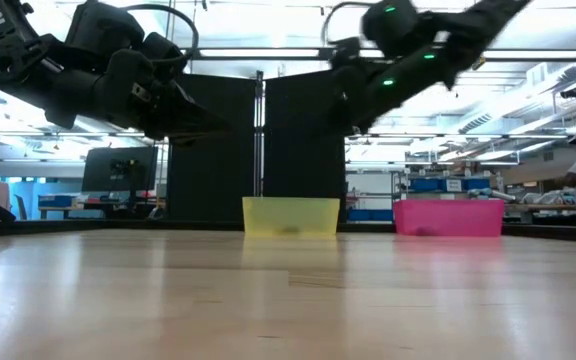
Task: Sort batteries
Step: Return to Home Position
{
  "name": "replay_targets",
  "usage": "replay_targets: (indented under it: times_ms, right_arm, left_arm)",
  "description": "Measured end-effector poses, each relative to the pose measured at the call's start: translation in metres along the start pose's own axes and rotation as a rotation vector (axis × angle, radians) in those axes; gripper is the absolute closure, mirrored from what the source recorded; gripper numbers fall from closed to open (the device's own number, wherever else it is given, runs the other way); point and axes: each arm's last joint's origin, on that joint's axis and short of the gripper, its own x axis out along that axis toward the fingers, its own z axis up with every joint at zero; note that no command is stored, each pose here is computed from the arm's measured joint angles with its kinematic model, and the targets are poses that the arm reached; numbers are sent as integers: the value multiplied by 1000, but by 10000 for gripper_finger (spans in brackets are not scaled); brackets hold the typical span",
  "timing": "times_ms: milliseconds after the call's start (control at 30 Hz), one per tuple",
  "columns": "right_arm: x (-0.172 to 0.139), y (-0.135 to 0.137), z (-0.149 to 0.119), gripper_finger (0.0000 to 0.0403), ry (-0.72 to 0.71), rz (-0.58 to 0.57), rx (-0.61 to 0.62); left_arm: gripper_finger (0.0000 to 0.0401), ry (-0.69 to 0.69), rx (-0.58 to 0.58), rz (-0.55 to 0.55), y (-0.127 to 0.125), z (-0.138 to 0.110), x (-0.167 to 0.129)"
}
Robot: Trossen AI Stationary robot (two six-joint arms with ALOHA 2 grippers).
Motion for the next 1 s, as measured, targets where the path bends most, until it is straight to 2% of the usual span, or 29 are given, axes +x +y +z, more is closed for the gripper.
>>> replay_targets:
  times_ms: [233,600,833,1000]
  right_arm:
    - [-45,24,-41,398,-79,-25,35]
    - [-112,24,-85,397,-232,21,53]
    - [-135,19,-111,398,-308,108,49]
    - [-144,16,-127,398,-352,103,42]
  left_arm:
    - [395,-30,34,1,0,3,0]
    - [395,-52,74,1,0,5,0]
    - [395,-52,74,-2,0,5,0]
    - [395,-50,73,-3,0,5,0]
